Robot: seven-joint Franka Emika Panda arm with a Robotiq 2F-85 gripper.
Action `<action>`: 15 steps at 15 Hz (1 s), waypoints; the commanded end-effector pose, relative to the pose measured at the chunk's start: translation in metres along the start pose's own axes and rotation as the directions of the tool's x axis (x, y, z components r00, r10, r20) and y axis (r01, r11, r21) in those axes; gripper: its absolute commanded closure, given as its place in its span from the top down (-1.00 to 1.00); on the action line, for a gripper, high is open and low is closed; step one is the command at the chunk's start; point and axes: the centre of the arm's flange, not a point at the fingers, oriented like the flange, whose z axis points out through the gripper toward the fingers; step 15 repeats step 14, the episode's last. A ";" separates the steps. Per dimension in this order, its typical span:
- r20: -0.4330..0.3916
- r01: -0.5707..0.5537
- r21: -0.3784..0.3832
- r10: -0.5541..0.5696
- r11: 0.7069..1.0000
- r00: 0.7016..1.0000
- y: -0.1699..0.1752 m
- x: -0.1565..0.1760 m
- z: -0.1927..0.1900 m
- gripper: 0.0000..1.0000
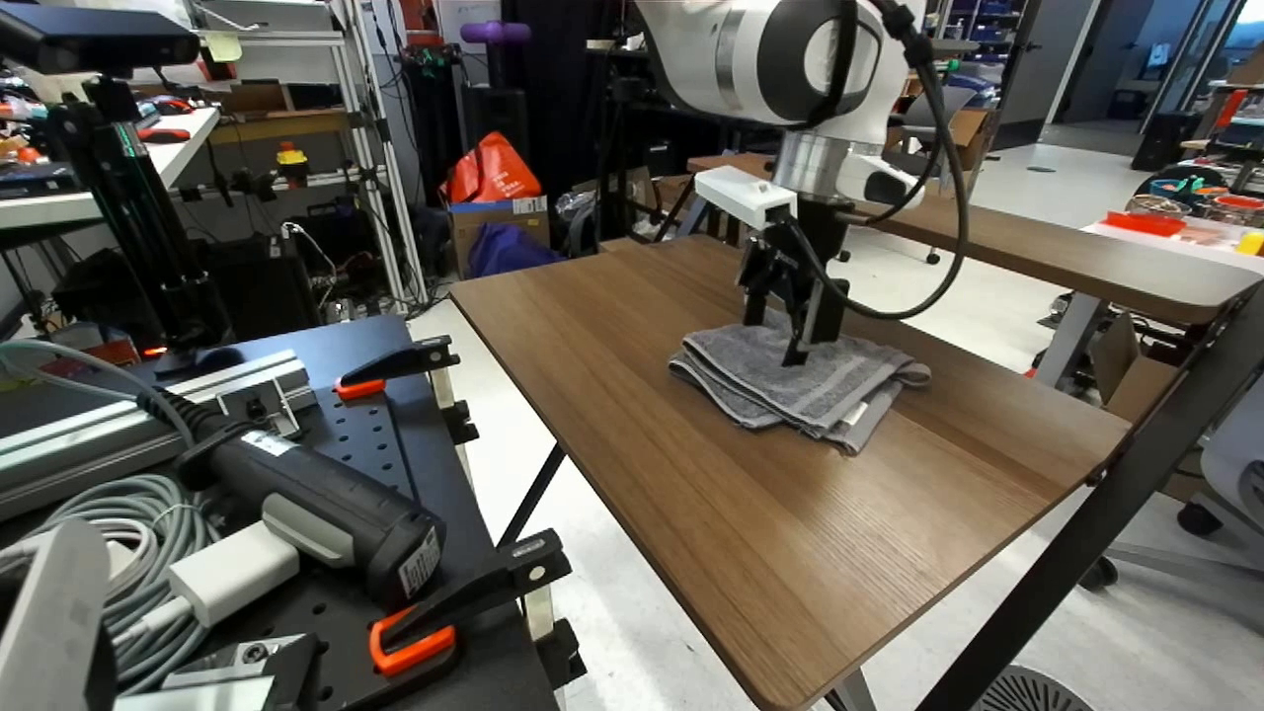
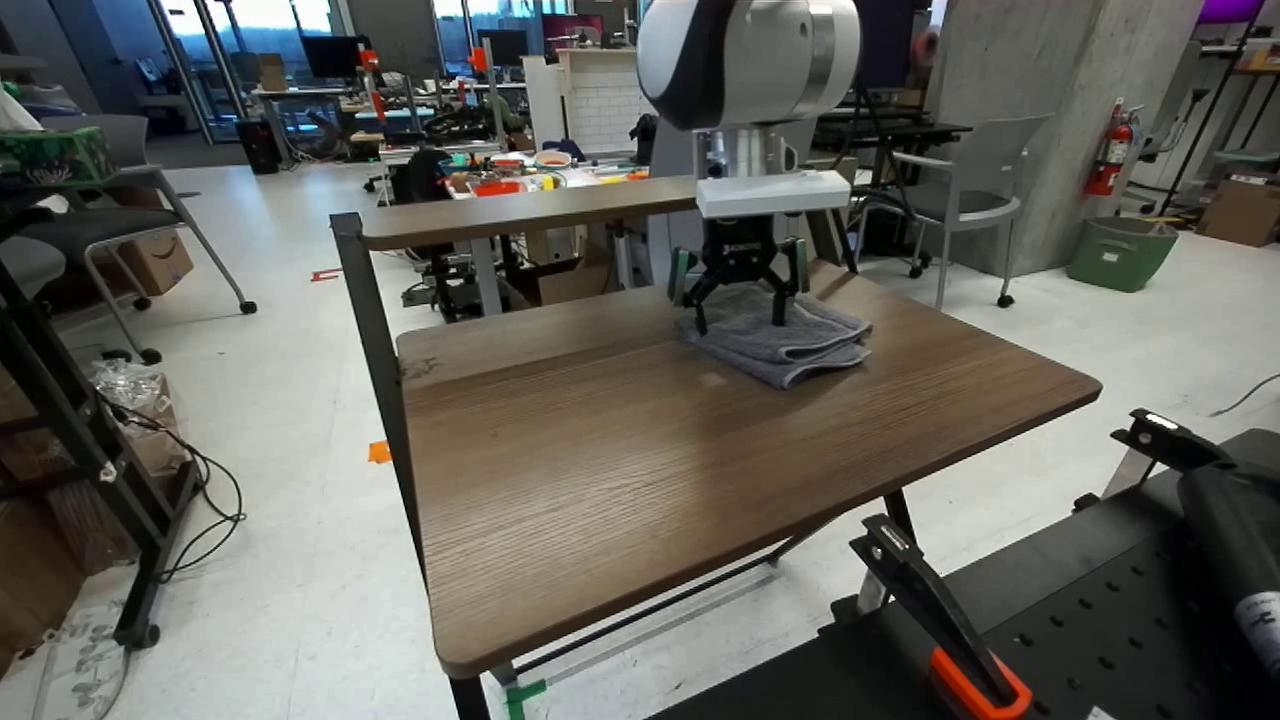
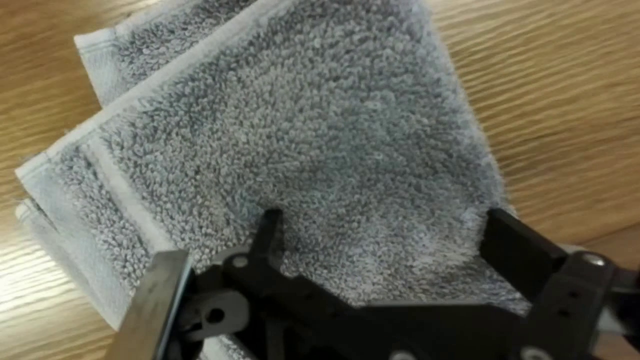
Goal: Move the towel to the right
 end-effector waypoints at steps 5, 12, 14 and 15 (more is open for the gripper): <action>0.036 -0.188 -0.010 0.189 0.982 0.981 0.107 -0.009 0.007 1.00; 0.029 -0.076 0.032 0.075 0.997 0.997 0.102 -0.062 -0.088 1.00; 0.016 -0.114 0.032 0.114 0.993 0.993 0.101 -0.028 -0.067 1.00; 0.016 -0.114 0.032 0.114 0.993 0.993 0.101 -0.028 -0.067 1.00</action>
